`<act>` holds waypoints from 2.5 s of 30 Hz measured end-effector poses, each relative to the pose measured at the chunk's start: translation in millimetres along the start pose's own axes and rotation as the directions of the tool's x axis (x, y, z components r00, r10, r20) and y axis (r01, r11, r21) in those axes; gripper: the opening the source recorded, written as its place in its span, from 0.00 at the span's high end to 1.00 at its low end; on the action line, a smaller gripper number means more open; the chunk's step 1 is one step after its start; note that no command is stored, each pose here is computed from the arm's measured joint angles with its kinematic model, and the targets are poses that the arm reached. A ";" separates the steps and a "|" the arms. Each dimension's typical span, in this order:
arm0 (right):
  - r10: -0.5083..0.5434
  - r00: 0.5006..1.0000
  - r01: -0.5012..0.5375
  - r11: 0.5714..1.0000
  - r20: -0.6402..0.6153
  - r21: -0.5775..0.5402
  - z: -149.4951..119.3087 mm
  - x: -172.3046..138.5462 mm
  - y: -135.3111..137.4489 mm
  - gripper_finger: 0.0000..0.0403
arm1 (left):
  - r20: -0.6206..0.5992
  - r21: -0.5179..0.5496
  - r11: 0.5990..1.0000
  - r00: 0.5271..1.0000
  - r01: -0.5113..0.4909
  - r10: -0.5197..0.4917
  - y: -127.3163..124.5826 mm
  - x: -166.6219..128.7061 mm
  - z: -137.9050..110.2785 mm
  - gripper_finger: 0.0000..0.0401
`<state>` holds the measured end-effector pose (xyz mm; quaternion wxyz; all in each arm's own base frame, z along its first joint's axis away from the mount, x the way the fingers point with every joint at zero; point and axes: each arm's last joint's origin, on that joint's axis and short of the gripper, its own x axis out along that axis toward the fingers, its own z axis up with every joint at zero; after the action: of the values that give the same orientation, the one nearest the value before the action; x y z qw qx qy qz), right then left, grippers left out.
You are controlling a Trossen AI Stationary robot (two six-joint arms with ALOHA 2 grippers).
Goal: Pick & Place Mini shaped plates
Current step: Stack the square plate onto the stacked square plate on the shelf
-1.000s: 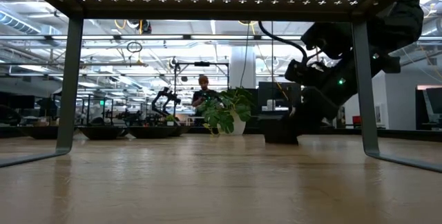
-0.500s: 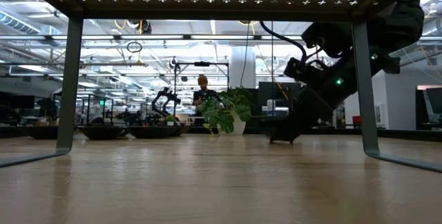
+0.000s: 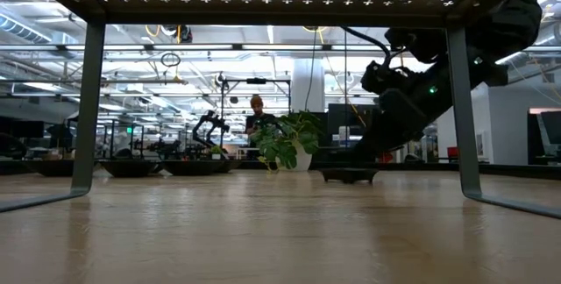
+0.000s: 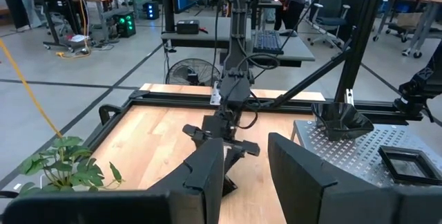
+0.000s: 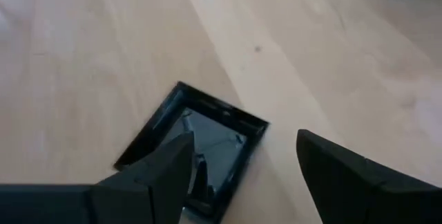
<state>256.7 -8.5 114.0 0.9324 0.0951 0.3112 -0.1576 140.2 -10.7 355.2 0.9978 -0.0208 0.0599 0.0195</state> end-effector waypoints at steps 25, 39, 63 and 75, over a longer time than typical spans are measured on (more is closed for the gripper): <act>0.043 0.997 -0.038 0.997 -0.070 0.073 -5.3 8.3 -12.0 0.72 | 0.000 0.000 1.000 1.000 0.000 0.000 0.0 0.0 0.0 0.70; 0.044 0.997 -0.040 0.998 -0.068 0.058 -5.1 8.2 -12.0 0.95 | 0.000 0.000 1.000 1.000 0.000 0.000 0.0 0.0 0.0 0.70; 0.127 0.936 -0.144 0.989 0.329 0.026 42.2 -13.2 -4.9 0.99 | 0.000 0.000 1.000 1.000 0.000 0.000 0.0 0.0 0.0 0.70; 0.403 0.753 -0.420 0.903 0.519 -0.092 85.4 -64.2 23.5 0.99 | 0.000 0.000 1.000 1.000 0.000 0.000 0.0 0.1 0.0 0.70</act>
<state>263.4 5.0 222.4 0.9913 0.1286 0.0129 0.0268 140.3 -10.6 355.2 0.9978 -0.0206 0.0601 0.0196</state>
